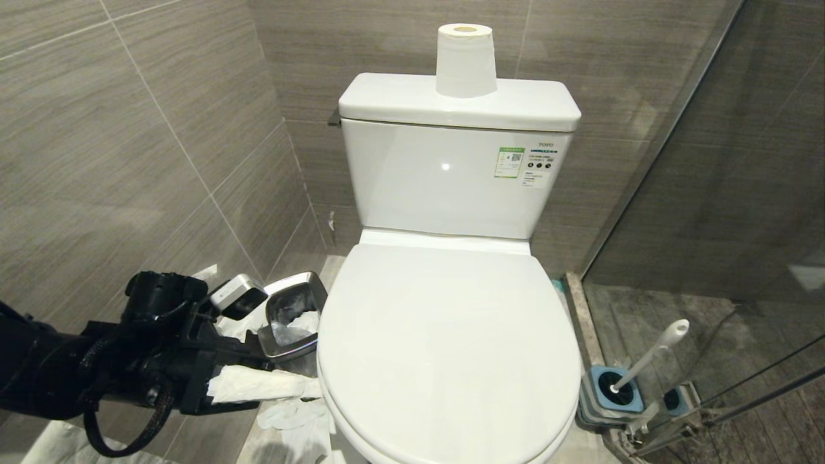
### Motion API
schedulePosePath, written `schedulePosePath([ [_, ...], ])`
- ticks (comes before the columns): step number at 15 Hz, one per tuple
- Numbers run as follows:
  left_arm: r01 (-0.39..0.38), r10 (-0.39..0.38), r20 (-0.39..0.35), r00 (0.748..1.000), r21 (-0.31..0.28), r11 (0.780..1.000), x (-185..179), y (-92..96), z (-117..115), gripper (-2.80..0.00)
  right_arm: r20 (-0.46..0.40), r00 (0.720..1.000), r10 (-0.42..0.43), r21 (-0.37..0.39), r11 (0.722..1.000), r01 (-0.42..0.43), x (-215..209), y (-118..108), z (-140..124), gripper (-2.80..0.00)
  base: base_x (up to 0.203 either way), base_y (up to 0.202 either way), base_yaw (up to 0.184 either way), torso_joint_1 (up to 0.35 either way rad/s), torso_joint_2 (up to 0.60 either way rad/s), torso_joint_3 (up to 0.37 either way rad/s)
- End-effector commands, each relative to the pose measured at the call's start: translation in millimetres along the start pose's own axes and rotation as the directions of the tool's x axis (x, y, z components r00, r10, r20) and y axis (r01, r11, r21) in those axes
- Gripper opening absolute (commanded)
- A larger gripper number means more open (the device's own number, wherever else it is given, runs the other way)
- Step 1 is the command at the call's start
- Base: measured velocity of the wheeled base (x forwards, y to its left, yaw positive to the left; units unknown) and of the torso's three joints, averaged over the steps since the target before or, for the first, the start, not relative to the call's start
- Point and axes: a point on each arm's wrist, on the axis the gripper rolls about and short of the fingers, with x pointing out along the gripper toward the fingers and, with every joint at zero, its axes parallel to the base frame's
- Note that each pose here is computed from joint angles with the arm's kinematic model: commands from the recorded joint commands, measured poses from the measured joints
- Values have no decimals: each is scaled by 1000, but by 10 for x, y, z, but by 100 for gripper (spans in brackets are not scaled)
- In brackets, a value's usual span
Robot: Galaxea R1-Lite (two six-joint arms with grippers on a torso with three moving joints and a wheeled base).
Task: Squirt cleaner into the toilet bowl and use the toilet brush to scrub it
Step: Use the left hand to lift the toilet lid slightly
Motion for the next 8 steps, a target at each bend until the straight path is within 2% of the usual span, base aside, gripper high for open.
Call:
schedulePosePath([
  [1,4,-4,2,1000,31,1000,-2,-32,60,0,-1,1000,1,0,1000,-1,0,0,0,-280,0,0,0,0,0,0],
  [8,10,-10,2,1000,116,993,14,-179,327,0,-1,1000,1,0,1000,-1,0,0,0,-280,0,0,0,0,0,0],
])
